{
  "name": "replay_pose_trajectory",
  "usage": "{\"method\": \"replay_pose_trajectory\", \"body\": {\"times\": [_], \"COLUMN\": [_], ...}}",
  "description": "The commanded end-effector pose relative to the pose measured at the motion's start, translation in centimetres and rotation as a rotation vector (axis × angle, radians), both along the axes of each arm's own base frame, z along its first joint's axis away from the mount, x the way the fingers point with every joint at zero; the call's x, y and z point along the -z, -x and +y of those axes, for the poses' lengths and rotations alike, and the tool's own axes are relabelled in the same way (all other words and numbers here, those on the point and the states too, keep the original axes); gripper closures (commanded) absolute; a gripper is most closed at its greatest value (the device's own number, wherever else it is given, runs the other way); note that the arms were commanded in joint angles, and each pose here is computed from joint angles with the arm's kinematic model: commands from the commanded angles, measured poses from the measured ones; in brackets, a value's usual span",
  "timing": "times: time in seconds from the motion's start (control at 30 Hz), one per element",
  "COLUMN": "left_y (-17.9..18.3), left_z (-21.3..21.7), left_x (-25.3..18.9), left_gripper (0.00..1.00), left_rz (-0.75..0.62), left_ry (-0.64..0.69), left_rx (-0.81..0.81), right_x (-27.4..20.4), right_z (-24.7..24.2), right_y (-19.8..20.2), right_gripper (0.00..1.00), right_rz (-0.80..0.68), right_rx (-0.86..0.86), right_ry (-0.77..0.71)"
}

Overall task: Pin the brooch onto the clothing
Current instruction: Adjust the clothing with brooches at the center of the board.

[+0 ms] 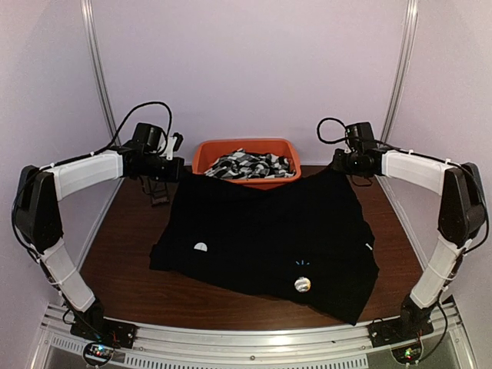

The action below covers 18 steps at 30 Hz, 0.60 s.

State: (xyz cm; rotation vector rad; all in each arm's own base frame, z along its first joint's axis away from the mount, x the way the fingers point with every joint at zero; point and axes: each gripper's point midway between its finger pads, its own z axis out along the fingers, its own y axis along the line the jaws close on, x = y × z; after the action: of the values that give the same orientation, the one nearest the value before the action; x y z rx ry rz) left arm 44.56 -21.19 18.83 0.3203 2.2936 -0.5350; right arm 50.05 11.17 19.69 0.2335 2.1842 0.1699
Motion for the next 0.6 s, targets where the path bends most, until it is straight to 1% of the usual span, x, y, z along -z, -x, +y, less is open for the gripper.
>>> {"method": "replay_pose_trajectory", "body": {"times": [0.0, 0.23, 0.37, 0.47, 0.57], "left_y": [0.5, 0.6, 0.4, 0.0, -1.0], "left_z": [-0.4, -0.2, 0.2, 0.9, 1.2], "left_x": [-1.4, -2.8, -4.5, -5.1, -4.8], "left_gripper": [1.00, 1.00, 1.00, 1.00, 1.00], "left_rz": [-0.047, -0.094, -0.155, -0.183, -0.179], "left_ry": [0.015, 0.031, 0.040, 0.033, 0.007], "left_rx": [0.035, 0.025, -0.004, -0.046, -0.080], "right_x": [-0.7, -4.1, -6.1, -7.2, -7.9], "right_z": [-1.3, -0.8, -0.8, -0.7, -0.4], "right_y": [1.1, 2.1, 2.1, 1.9, 0.8], "right_gripper": [1.00, 1.00, 1.00, 1.00, 1.00], "right_rz": [-0.023, -0.110, -0.158, -0.187, -0.196], "right_rx": [0.033, -0.010, -0.026, -0.031, -0.038], "right_ry": [0.027, -0.006, -0.001, 0.003, 0.013]}}
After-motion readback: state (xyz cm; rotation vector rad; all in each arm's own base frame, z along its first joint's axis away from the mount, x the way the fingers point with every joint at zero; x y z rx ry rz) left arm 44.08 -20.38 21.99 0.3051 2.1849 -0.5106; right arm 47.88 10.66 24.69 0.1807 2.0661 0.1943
